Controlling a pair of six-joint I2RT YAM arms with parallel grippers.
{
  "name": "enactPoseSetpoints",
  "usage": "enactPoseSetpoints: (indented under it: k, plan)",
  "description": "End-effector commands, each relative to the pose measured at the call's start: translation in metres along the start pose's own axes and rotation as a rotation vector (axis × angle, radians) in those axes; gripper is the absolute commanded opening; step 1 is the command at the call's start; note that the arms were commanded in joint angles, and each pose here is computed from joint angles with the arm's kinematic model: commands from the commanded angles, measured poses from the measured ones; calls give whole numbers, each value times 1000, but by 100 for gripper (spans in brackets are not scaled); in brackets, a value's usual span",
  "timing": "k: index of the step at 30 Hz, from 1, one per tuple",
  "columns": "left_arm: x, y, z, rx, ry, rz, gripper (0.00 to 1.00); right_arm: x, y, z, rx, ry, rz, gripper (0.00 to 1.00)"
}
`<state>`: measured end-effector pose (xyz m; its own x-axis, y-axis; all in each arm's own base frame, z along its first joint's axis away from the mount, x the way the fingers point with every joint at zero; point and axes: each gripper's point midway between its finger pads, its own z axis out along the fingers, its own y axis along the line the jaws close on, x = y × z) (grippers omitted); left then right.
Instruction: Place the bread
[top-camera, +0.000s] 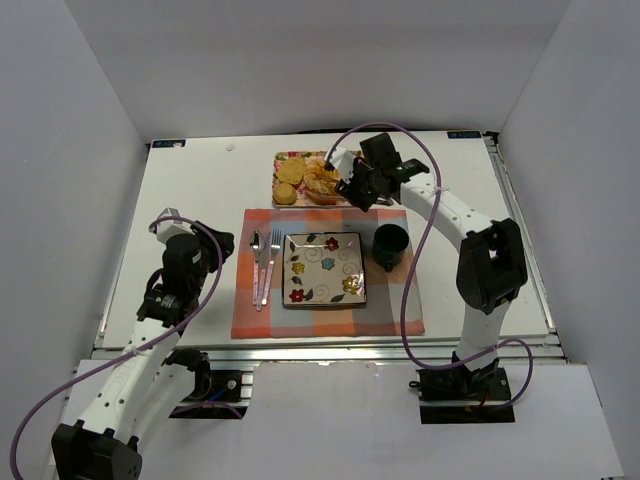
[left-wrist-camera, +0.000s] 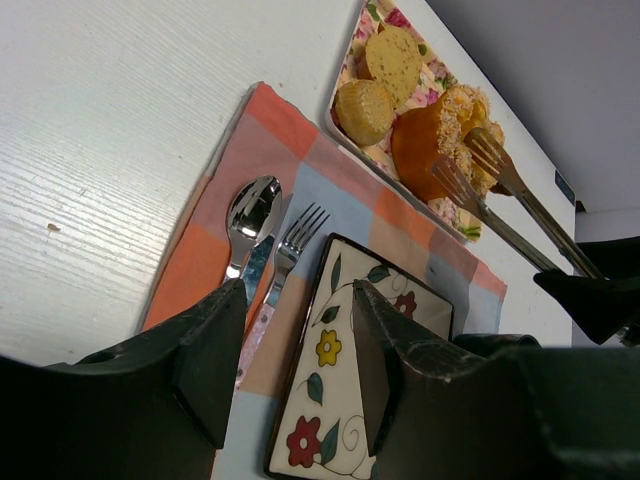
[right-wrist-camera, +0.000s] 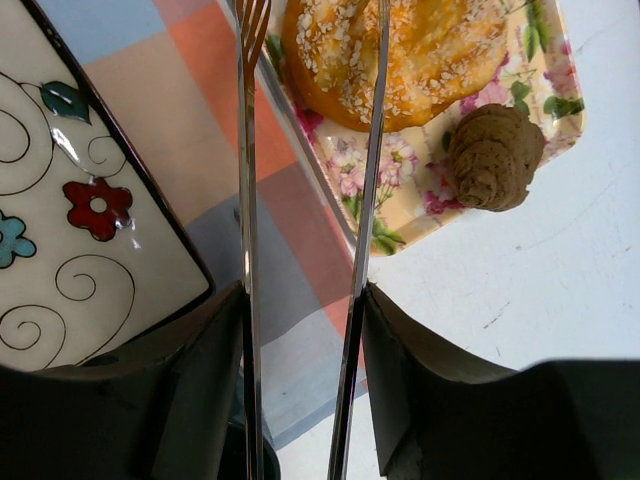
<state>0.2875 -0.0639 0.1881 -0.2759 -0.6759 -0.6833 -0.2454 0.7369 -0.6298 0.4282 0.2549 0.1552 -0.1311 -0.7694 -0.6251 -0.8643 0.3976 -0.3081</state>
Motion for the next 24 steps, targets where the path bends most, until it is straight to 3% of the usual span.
enactPoseSetpoints:
  k: [1, 9, 16, 24]
  plan:
    - [-6, 1, -2, 1, -26, -5, 56, -14, -9, -1, 29, -13, -13, 53]
    - [-5, 1, -3, 3, -29, -8, 56, -11, -14, 4, 63, 15, 2, 46]
    - [-7, 0, -3, 4, -32, -10, 56, -22, -19, -5, 89, -21, 7, 16]
    - [-7, -1, -2, 8, -32, -10, 56, -55, -23, -43, 127, -167, -8, 6]
